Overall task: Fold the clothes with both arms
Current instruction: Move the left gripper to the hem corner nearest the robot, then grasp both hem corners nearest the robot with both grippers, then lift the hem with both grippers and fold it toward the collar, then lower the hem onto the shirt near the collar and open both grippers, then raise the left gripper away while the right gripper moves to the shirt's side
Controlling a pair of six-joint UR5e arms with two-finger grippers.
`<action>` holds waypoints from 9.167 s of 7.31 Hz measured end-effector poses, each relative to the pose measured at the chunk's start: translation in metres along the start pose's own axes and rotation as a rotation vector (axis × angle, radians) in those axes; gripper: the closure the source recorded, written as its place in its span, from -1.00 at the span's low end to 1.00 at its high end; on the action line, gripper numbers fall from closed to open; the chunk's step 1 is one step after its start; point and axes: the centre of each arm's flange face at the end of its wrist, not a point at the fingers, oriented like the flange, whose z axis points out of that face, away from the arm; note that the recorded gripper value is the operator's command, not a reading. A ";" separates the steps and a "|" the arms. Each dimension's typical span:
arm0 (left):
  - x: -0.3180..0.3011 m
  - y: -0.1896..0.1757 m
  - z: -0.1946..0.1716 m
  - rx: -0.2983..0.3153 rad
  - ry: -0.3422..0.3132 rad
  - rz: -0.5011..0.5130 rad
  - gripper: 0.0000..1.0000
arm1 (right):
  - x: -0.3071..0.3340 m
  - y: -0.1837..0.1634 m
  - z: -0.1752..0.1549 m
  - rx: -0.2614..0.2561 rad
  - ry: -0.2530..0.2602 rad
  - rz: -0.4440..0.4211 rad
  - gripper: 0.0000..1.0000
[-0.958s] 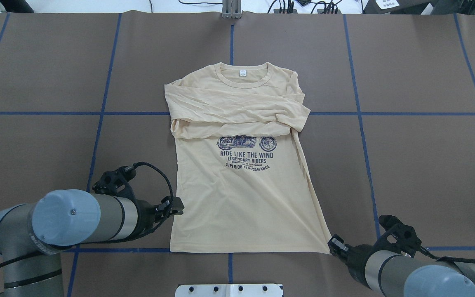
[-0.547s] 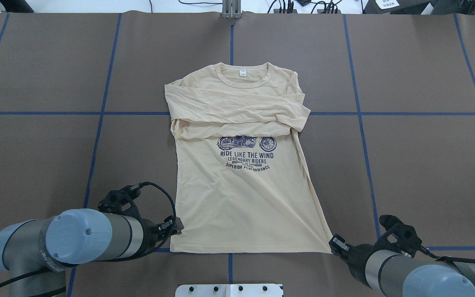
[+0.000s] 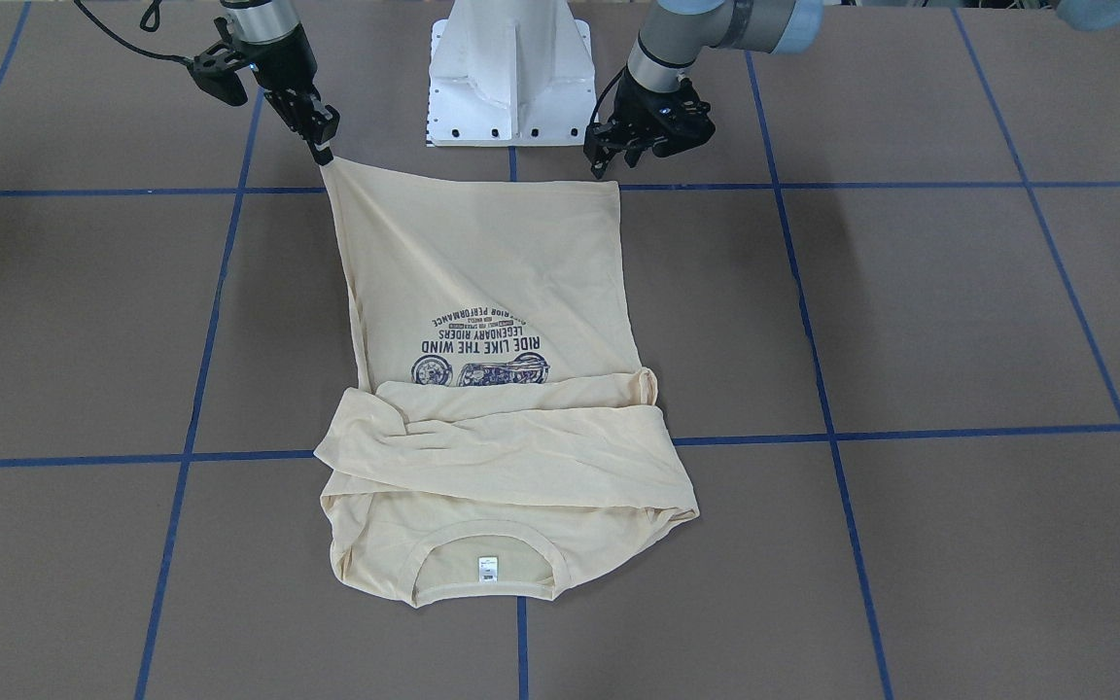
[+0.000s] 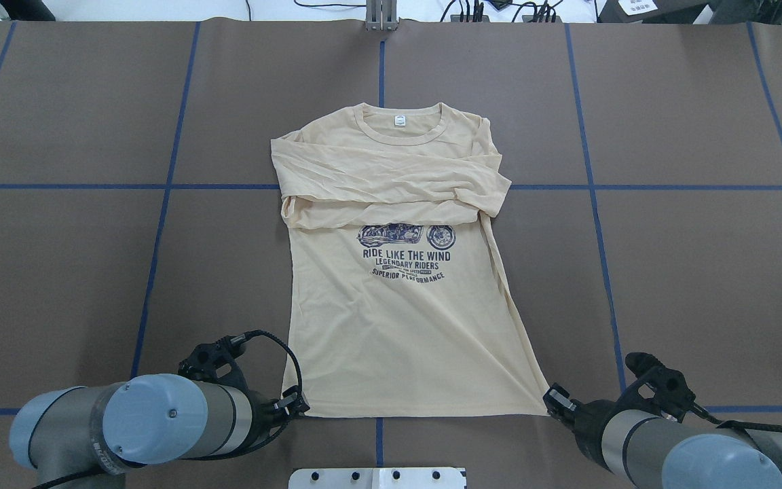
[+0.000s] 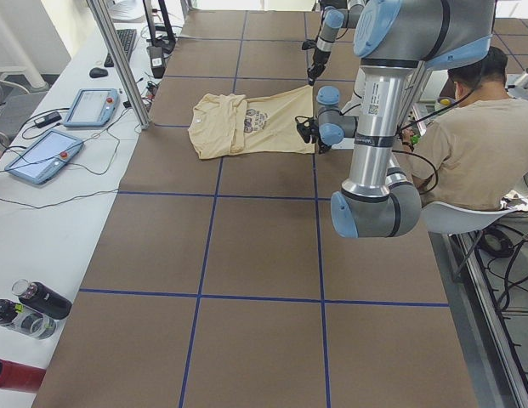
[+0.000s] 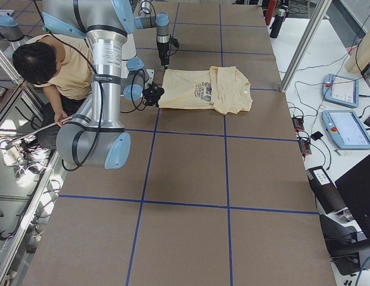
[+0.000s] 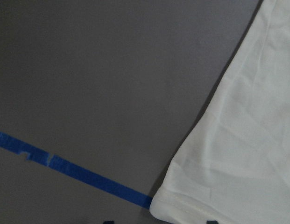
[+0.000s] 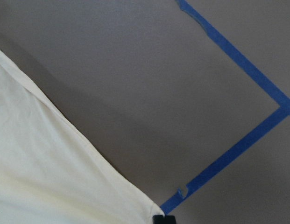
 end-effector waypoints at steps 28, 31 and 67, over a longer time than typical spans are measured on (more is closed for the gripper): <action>-0.007 0.014 -0.116 -0.115 0.016 -0.053 1.00 | -0.004 0.033 -0.055 -0.172 0.003 -0.020 1.00; 0.000 0.003 -0.122 -0.099 0.038 -0.052 1.00 | -0.027 -0.004 -0.060 -0.195 0.026 0.047 1.00; 0.125 -0.318 -0.107 0.427 0.372 -0.027 0.21 | -0.236 -0.189 0.065 0.132 -0.006 -0.100 -0.47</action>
